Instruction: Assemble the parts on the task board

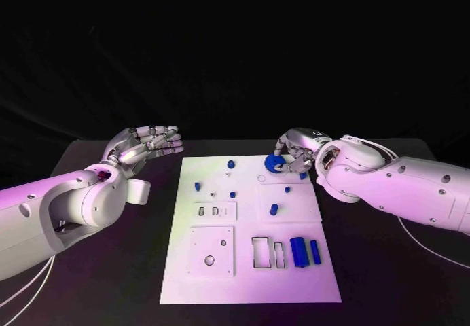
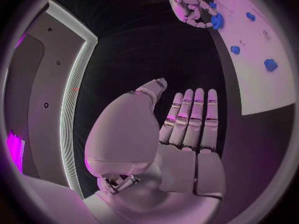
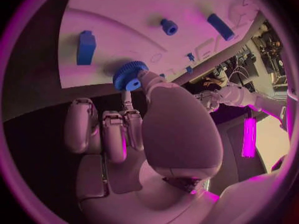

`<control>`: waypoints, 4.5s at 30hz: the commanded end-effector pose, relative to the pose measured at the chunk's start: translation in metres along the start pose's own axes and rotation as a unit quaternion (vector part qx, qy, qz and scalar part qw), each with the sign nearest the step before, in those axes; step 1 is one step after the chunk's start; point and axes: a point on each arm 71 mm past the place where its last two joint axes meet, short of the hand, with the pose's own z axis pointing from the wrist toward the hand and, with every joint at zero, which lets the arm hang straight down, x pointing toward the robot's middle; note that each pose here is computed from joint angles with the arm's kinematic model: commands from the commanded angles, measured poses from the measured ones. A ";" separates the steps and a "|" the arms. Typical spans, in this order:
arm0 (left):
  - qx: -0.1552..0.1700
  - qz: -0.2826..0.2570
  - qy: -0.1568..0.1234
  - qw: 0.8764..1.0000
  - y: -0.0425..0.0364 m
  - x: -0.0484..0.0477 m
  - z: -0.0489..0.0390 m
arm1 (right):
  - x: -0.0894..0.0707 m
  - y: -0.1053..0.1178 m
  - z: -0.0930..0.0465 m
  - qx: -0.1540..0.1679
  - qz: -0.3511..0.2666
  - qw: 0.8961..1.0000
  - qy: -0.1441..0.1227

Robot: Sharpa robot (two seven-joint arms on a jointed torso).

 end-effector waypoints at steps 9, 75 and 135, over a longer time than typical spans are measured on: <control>0.004 -0.007 0.009 1.000 -0.0009 0.0029 0.0015 | -0.008 0.055 -0.006 -0.071 -0.024 0.995 -0.063; -0.001 -0.019 0.033 0.999 0.0011 0.0188 0.0048 | 0.051 0.116 0.030 -0.122 -0.060 0.991 -0.011; -0.011 -0.015 0.026 0.999 0.0017 0.0128 0.0026 | 0.043 0.091 0.020 -0.063 0.006 0.998 0.000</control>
